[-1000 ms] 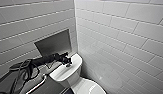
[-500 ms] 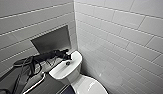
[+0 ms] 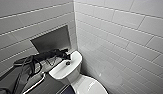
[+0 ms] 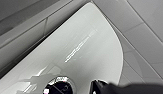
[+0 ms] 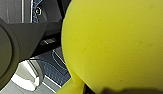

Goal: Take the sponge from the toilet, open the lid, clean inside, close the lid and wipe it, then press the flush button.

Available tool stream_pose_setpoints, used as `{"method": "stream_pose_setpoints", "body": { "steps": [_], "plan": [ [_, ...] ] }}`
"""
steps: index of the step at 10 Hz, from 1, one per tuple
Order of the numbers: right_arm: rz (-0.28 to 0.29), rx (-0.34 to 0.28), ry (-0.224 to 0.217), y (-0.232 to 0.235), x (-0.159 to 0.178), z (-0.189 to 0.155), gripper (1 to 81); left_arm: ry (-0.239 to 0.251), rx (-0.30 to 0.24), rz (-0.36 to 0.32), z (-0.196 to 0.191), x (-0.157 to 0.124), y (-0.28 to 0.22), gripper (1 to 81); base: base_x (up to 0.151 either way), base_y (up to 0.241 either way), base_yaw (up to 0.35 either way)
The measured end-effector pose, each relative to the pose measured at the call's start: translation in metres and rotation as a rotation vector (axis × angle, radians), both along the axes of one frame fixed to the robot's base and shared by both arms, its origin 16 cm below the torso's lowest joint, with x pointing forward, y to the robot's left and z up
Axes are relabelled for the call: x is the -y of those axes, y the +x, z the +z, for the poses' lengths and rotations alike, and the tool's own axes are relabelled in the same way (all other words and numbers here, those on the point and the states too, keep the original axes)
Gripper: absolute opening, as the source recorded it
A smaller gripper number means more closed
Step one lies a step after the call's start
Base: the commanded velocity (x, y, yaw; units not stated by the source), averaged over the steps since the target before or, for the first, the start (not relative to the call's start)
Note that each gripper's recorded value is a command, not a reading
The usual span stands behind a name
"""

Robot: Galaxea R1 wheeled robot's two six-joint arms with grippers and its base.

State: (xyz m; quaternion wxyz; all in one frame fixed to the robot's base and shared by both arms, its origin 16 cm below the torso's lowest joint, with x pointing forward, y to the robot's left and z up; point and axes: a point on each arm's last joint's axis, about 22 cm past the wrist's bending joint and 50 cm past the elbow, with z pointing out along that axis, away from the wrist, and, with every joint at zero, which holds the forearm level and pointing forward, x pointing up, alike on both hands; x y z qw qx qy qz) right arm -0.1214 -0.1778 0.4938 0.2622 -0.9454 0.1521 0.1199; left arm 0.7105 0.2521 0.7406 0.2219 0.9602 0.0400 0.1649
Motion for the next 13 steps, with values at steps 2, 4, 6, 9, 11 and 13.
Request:
{"method": "stream_pose_setpoints", "body": {
  "steps": [2, 4, 6, 9, 11, 13],
  "plan": [
    [0.0, 0.0, 0.002, 0.0, -0.001, 0.0, 1.0, 0.016, -0.006, -0.009, -0.002, -0.005, -0.002, 1.0, 0.0, 0.0, 0.0],
    [-0.002, -0.001, 0.004, 0.0, -0.002, 0.001, 1.0, 0.019, -0.029, 0.002, -0.011, -0.013, -0.011, 1.0, 0.0, 0.0, 0.0],
    [-0.007, 0.009, 0.017, 0.008, -0.013, -0.001, 1.0, -0.049, -0.125, 0.138, -0.031, -0.03, -0.033, 1.0, 0.0, 0.0, 0.0],
    [-0.006, 0.008, 0.015, 0.007, -0.011, -0.001, 1.0, -0.114, -0.157, 0.27, -0.041, -0.033, -0.034, 1.0, 0.0, 0.0, 0.0],
    [-0.006, 0.009, 0.015, 0.007, -0.011, -0.001, 1.0, -0.143, -0.138, 0.299, -0.039, -0.02, -0.025, 1.0, 0.0, 0.0, 0.0],
    [-0.007, 0.009, 0.015, 0.007, -0.011, -0.001, 1.0, -0.156, -0.114, 0.312, -0.036, -0.017, -0.019, 1.0, 0.0, 0.0, 0.0]
  ]
}}
